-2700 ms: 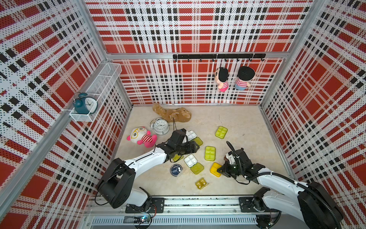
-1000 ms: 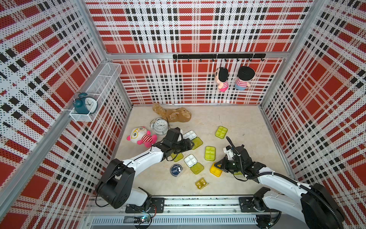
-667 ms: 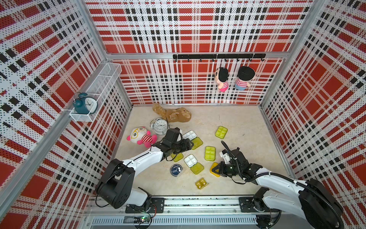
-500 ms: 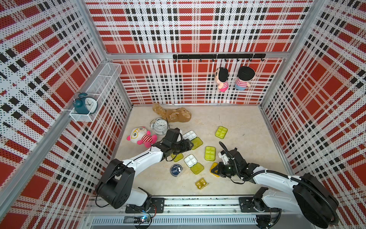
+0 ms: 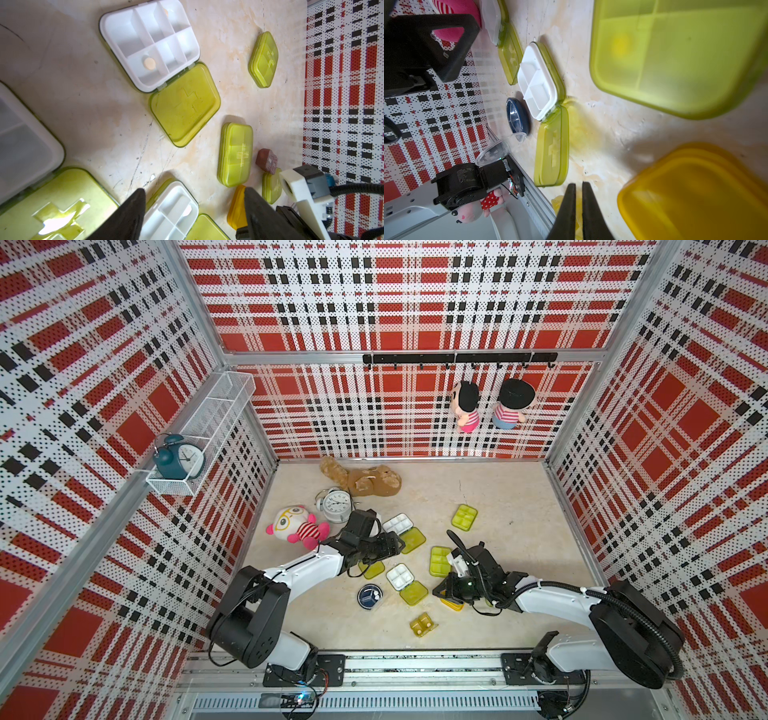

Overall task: Close pillboxes
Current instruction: Close the lid on the pillbox.

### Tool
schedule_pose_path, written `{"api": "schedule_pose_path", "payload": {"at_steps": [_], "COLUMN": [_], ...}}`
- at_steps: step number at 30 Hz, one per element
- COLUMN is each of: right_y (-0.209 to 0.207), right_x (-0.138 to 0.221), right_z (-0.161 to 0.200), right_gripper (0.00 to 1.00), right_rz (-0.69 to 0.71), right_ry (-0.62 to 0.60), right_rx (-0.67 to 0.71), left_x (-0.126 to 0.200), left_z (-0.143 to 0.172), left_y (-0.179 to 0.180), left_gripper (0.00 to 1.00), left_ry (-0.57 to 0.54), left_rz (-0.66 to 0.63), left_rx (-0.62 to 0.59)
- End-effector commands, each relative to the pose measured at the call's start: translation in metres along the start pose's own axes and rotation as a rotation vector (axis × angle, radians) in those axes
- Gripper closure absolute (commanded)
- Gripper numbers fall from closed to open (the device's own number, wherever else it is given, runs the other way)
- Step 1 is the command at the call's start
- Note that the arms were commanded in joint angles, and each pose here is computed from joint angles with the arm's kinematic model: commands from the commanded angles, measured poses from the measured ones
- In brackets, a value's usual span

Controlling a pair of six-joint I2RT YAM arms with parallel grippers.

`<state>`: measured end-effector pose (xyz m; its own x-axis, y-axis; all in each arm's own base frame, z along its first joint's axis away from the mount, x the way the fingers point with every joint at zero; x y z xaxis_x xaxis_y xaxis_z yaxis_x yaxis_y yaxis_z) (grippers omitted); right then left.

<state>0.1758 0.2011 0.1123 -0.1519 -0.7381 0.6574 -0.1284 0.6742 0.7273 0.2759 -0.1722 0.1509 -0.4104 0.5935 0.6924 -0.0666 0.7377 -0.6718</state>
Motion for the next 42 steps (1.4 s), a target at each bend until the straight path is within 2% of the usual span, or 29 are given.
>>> {"api": "schedule_pose_path", "payload": {"at_steps": [1, 7, 10, 20, 26, 35, 42], "right_y": [0.010, 0.025, 0.030, 0.054, 0.056, 0.056, 0.051], "right_x": [0.000, 0.004, 0.004, -0.012, -0.019, -0.025, -0.032], "right_z": [-0.008, -0.028, -0.044, -0.102, -0.113, -0.124, -0.124], "right_gripper": [0.89, 0.89, 0.88, 0.89, 0.88, 0.88, 0.88], "right_rz": [-0.001, 0.045, 0.023, 0.025, 0.031, 0.123, 0.213], "right_ry": [-0.013, -0.051, -0.067, -0.073, -0.089, -0.090, -0.081], "right_rx": [0.039, 0.077, 0.070, -0.011, -0.073, -0.185, -0.220], "left_x": [0.001, 0.007, 0.005, -0.015, -0.028, -0.052, -0.065], "left_z": [-0.019, -0.056, -0.077, -0.121, -0.144, -0.156, -0.155], "left_y": [-0.003, -0.001, -0.001, -0.019, -0.032, -0.018, -0.004], "left_gripper": [0.24, 0.24, 0.24, 0.24, 0.23, 0.22, 0.23], "left_ry": [-0.035, -0.099, -0.121, -0.124, -0.117, -0.068, -0.051], "left_rz": [0.042, 0.056, 0.056, 0.057, 0.088, 0.093, 0.100], "left_rx": [-0.002, 0.018, 0.019, -0.021, -0.032, -0.062, -0.081]}}
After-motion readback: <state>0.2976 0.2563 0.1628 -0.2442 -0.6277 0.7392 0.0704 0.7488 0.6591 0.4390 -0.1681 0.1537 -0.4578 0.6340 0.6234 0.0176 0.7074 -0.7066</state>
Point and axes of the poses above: each gripper's point midway between its finger pads, its own x axis back along the fingers, its own y axis along the line the jaws close on, z = x × y, the point moved 9 cm from there along x, back along the fingers, and after that the axes turned 6 degrees about x, right-handed, at the moved point
